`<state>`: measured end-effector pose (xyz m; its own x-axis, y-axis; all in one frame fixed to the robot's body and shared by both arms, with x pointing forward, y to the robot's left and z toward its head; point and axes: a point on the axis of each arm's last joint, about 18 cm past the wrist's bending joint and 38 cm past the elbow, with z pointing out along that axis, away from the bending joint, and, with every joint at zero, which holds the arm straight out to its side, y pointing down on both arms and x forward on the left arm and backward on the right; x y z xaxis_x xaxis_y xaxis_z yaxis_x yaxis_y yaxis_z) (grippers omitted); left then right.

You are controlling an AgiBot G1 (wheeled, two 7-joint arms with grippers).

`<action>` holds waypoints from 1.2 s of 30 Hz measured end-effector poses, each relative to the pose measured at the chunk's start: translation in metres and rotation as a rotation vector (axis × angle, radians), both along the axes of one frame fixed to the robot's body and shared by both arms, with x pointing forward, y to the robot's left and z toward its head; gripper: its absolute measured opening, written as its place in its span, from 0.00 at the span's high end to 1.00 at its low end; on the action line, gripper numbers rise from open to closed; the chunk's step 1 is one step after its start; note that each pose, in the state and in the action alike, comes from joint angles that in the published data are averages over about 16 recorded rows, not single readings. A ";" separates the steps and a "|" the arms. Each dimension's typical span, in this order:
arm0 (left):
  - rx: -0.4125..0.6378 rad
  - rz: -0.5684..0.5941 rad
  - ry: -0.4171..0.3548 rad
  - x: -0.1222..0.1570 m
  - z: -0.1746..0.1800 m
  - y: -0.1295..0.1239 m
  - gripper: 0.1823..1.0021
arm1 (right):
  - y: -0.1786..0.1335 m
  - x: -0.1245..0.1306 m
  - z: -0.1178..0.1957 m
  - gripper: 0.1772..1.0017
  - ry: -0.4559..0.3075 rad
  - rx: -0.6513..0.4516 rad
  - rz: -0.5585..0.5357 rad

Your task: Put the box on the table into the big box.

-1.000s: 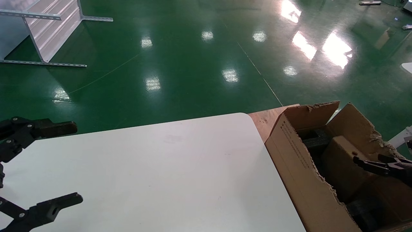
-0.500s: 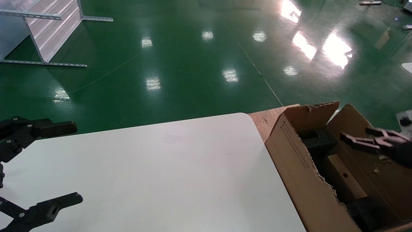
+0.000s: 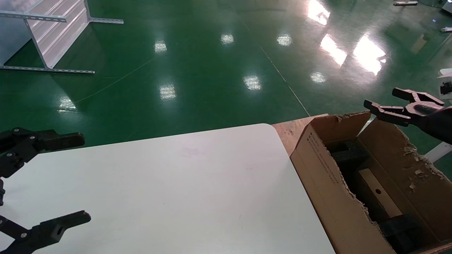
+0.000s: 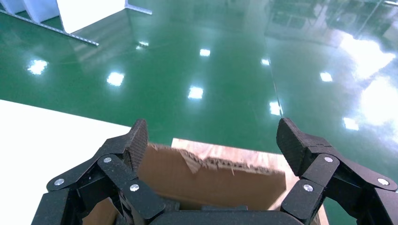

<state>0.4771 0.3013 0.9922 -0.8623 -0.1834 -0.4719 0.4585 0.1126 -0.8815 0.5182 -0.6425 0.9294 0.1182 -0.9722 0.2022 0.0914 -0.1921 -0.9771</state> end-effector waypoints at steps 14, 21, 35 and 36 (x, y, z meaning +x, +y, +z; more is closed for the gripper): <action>0.000 0.000 0.000 0.000 0.000 0.000 0.00 | 0.034 0.020 0.021 0.00 -0.042 -0.039 0.137; 0.000 0.000 0.000 0.000 0.000 0.000 0.00 | 0.072 0.033 0.040 0.00 -0.082 -0.074 0.272; 0.000 0.000 0.000 0.000 0.000 0.000 0.00 | 0.157 0.039 0.065 0.00 -0.136 -0.138 0.557; 0.000 0.000 0.000 0.000 0.000 0.000 0.00 | 0.163 0.039 0.066 0.00 -0.139 -0.142 0.578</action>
<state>0.4771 0.3014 0.9922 -0.8624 -0.1834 -0.4719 0.4585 0.1125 -0.8816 0.5568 -0.4792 0.9956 0.5818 -0.7208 0.3769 0.3448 -0.2011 -0.9169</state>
